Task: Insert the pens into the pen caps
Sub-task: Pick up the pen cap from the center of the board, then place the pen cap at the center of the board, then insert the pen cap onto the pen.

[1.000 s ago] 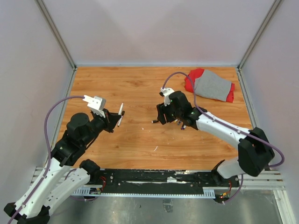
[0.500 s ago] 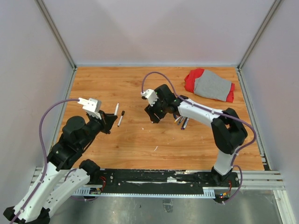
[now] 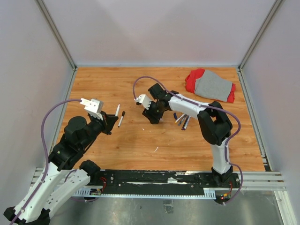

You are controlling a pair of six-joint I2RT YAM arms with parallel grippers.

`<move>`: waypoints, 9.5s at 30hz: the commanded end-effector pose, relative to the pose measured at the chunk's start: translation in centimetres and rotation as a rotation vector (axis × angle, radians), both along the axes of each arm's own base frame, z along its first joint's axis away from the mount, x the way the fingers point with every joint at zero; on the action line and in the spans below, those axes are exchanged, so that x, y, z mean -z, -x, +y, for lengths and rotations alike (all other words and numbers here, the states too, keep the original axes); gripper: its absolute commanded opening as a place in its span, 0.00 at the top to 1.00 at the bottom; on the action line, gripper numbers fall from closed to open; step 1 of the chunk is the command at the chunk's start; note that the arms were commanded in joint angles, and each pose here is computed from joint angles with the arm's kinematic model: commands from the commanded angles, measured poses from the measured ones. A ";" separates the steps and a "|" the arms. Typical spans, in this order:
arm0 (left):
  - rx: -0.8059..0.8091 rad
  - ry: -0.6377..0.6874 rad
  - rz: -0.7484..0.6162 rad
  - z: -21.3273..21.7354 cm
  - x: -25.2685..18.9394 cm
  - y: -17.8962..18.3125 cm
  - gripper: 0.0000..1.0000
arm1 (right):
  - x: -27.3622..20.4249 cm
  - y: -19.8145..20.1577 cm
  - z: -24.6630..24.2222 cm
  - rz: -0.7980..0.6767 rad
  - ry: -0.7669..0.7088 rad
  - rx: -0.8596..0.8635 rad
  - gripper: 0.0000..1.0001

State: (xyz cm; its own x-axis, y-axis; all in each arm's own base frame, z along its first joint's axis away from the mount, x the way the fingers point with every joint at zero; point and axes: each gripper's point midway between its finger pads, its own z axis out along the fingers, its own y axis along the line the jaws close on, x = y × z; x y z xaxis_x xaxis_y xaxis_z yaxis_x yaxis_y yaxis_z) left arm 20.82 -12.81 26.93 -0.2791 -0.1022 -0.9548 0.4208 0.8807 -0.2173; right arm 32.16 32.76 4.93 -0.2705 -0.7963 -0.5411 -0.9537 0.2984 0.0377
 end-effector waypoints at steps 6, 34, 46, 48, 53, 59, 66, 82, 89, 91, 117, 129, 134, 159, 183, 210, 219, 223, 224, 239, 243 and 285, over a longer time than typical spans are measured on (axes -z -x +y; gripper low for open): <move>0.007 -0.002 -0.020 -0.3 -0.2 -0.5 0.99 | 1.4 1.1 -0.5 0.016 0.107 -0.066 0.51; 0.001 -0.007 -0.016 -0.2 0.0 -0.6 1.00 | 2.9 2.9 -2.1 0.065 0.257 0.222 0.99; -0.019 -0.030 0.015 -0.2 1.0 -1.2 1.00 | -0.4 7.1 -9.1 0.065 0.224 0.751 0.99; -0.007 -0.036 0.025 -0.4 1.3 -1.2 1.00 | -0.4 8.0 -10.0 0.084 0.231 0.791 0.98; -0.016 -0.034 0.022 -0.3 1.2 -1.3 0.99 | 0.7 9.7 -11.4 0.128 0.269 0.839 0.98; -0.019 -0.036 0.025 -0.2 1.3 -1.3 1.00 | 2.0 10.4 -11.4 0.172 0.303 0.829 0.95; -0.023 -0.037 0.028 -0.2 1.4 -1.3 0.99 | 3.2 10.1 -11.3 0.178 0.331 0.831 0.84; -0.009 -0.040 0.033 -0.4 1.5 -1.4 1.00 | 3.1 10.8 -11.4 0.201 0.342 0.787 0.69; -0.008 -0.042 0.038 -0.5 1.6 -1.4 0.99 | 3.6 11.1 -11.7 0.209 0.371 0.772 0.71; -0.009 -0.042 0.039 -0.5 1.6 -1.4 1.00 | 3.7 11.1 -11.8 0.210 0.374 0.770 0.71; -0.014 -0.037 0.034 -0.4 1.5 -1.4 1.00 | 3.4 11.4 -13.3 0.218 0.361 0.788 0.90; -0.009 -0.018 0.044 -1.2 1.2 -2.1 0.99 | -2.4 10.4 -11.3 0.080 0.042 0.653 0.99; 0.044 0.034 0.057 -2.8 1.8 -2.3 0.99 | -5.7 9.6 -12.4 -0.048 -0.094 0.716 0.99; 0.208 0.219 0.235 -12.8 8.1 0.2 1.00 | -12.4 8.5 -12.3 -0.114 -0.697 0.800 0.98; -0.028 0.199 0.116 -5.7 8.7 -3.0 0.99 | -14.3 8.4 -10.1 0.095 -0.933 0.821 1.00; 0.342 0.282 0.066 -13.5 6.5 2.0 0.99 | -21.7 9.8 -10.4 0.057 -1.324 0.732 1.00; 0.472 0.375 0.009 -15.7 4.3 4.5 0.99 | -22.7 10.9 -11.2 0.093 -1.510 0.799 0.99; 0.511 0.402 0.006 -16.3 3.6 5.0 0.99 | -23.1 11.3 -10.8 0.106 -1.562 0.819 0.99; 0.523 0.408 0.010 -16.5 3.5 5.2 0.99 | -23.3 11.5 -10.6 0.106 -1.572 0.817 1.00; 0.603 0.408 0.041 -18.1 3.8 6.2 0.99 | -24.9 11.8 -8.3 0.148 -1.617 0.760 0.99; 0.609 0.399 0.048 -18.3 4.0 6.3 1.00 | -25.5 12.2 -7.8 0.157 -1.625 0.718 0.99; 0.591 0.417 0.045 -18.2 3.9 6.0 1.00 | -23.6 13.5 -6.6 0.191 -1.508 0.655 0.99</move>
State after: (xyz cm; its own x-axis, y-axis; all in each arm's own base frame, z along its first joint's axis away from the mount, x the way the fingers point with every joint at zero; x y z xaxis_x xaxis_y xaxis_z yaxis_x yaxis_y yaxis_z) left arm 14.90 -30.64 21.00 -0.4700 -0.2281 -0.8527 0.7611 0.3844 -0.5224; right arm 19.69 25.79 26.16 -0.4905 0.6491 -0.5814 -0.5799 0.2549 0.7738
